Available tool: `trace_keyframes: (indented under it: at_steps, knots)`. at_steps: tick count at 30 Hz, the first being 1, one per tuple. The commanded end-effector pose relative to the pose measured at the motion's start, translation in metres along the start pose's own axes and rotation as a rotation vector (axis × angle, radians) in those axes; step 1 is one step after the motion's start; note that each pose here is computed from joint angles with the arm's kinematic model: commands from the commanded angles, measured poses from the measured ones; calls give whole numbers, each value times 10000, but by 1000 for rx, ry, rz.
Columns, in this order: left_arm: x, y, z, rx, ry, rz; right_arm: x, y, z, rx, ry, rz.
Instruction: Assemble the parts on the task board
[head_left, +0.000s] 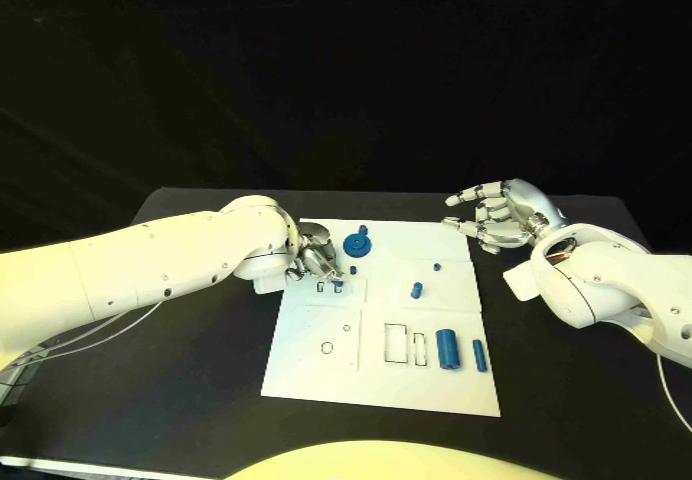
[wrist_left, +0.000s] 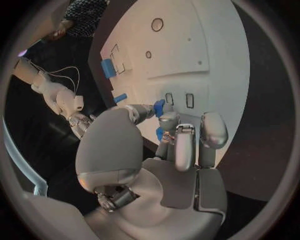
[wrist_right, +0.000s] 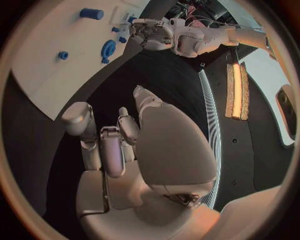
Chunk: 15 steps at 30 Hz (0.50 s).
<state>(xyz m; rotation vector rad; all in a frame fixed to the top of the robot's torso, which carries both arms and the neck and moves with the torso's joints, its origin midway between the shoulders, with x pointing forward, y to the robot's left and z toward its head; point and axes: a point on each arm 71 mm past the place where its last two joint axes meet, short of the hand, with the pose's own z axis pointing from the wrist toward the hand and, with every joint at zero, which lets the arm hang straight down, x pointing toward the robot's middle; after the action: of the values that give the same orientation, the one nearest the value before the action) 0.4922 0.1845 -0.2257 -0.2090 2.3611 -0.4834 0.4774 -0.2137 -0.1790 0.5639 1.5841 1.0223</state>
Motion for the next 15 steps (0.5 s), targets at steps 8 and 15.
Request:
trace_keyframes:
  at_steps: [8, 15]
  knots:
    - [31, -16, 30, -12, 7, 50, 17, 1, -1, -4, 15, 1]
    - [63, -23, 42, -16, 29, 74, 20, -4, -4, -3, 16, 2]
